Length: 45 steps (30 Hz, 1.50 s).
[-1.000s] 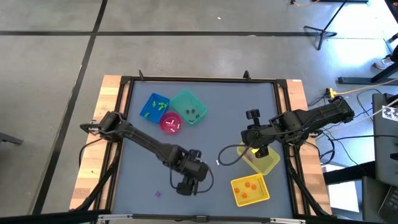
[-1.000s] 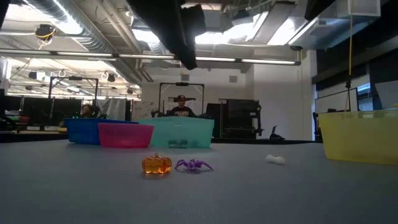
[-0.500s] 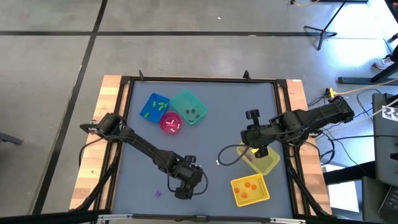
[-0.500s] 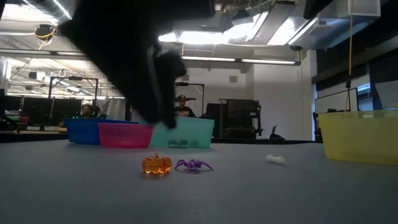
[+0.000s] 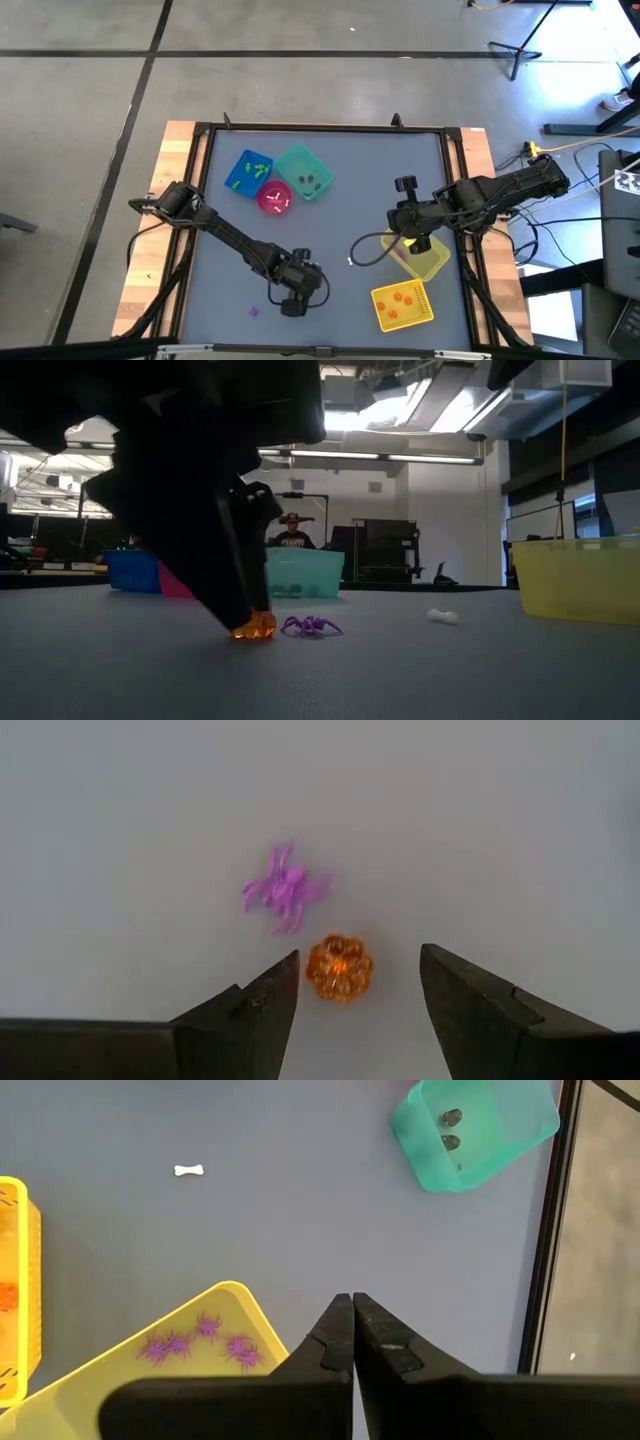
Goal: Sort Halloween decoration
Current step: Put the orange pumpkin toy into the yellow bin
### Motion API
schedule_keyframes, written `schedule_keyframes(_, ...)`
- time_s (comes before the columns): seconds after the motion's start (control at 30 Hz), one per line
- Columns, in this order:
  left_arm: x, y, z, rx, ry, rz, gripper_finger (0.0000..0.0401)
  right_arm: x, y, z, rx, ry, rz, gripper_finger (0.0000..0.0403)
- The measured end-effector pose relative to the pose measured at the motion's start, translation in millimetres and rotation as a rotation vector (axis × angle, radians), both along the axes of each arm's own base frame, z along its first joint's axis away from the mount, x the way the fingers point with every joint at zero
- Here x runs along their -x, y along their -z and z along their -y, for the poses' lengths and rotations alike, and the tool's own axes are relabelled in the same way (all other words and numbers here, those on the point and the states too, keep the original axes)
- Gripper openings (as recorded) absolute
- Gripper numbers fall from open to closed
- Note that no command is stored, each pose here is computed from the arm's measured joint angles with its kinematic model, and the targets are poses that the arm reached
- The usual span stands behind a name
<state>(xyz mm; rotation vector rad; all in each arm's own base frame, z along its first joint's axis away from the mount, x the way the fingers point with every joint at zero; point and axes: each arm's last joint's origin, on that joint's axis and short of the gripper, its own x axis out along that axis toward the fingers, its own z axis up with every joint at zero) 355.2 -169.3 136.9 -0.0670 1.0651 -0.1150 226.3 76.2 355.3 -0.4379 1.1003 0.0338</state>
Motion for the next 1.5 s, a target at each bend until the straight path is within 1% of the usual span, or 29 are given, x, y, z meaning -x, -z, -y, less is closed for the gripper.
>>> schedule_keyframes(0.1,0,2,0,0.009,-0.001,0.020,0.0192,-1,0,0,-0.002,0.000,0.006,0.0001)
schedule_keyframes(0.3,3,8,-2,0.015,-0.018,0.011,0.0192,-1,0,0,-0.003,0.000,0.007,0.0001)
schedule_keyframes(0.67,2,8,-3,0.021,-0.027,0.015,0.0192,-1,0,0,-0.003,0.000,0.007,0.0001)
schedule_keyframes(0.87,2,7,-4,0.016,-0.063,0.025,0.0192,-1,0,0,-0.003,0.000,0.007,0.0001)
schedule_keyframes(1.27,3,8,-4,0.011,-0.062,0.018,0.0192,-1,0,0,-0.003,0.000,0.007,0.0001)
schedule_keyframes(1.37,2,10,-4,0.008,-0.061,0.015,0.0185,-1,0,0,-0.003,0.000,0.007,0.0001)
schedule_keyframes(1.5,2,13,-4,0.006,-0.060,0.007,0.0166,-1,0,0,-0.003,0.000,0.007,0.0001)
